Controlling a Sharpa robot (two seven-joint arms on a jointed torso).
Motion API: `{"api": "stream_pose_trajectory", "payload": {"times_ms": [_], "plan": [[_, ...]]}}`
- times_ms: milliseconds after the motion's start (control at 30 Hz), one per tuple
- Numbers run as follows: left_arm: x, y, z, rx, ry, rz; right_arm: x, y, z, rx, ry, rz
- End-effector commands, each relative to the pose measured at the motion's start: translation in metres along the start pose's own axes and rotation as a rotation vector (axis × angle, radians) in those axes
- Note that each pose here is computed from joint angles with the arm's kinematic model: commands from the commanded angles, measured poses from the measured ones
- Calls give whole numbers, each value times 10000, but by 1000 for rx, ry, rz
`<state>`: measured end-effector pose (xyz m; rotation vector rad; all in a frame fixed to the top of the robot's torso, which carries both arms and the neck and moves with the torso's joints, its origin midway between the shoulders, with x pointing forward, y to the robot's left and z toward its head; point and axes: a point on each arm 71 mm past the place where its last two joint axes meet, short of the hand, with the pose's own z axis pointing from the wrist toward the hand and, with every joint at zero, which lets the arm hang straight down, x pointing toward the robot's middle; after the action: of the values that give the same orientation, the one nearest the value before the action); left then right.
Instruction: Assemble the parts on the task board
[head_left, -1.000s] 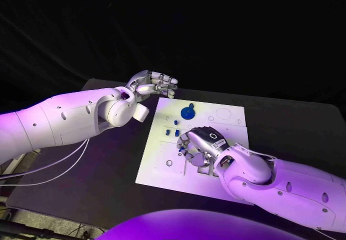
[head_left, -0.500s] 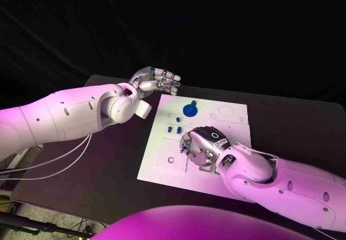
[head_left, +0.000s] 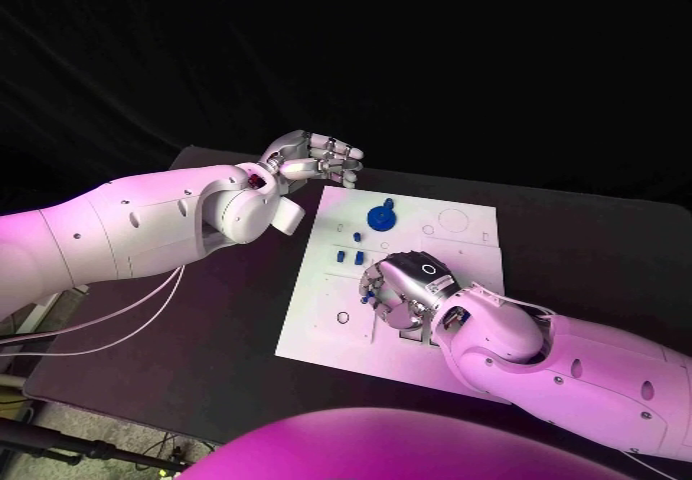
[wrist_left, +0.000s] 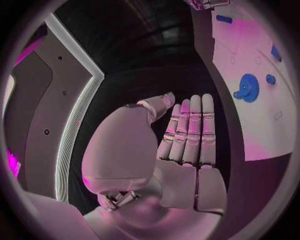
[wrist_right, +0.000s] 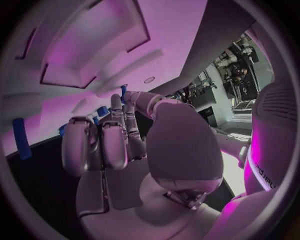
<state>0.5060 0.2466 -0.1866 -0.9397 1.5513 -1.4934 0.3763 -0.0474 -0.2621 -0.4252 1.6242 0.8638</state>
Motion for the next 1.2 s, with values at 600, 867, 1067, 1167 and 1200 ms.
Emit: {"api": "stream_pose_trajectory", "payload": {"times_ms": [600, 867, 1067, 1167, 1200], "plan": [[24, -15, -2, 5, 20, -4, 76, 38, 34, -10, 52, -20], [26, -16, -3, 4, 20, -4, 100, 63, 54, -20, 66, -22], [22, -14, -4, 2, 20, -4, 88, 57, 50, -27, 48, -7], [21, -13, -5, 1, 19, -4, 80, 49, 44, -26, 39, -1], [20, -13, -5, 1, 19, -4, 76, 45, 42, -26, 34, 1]]}}
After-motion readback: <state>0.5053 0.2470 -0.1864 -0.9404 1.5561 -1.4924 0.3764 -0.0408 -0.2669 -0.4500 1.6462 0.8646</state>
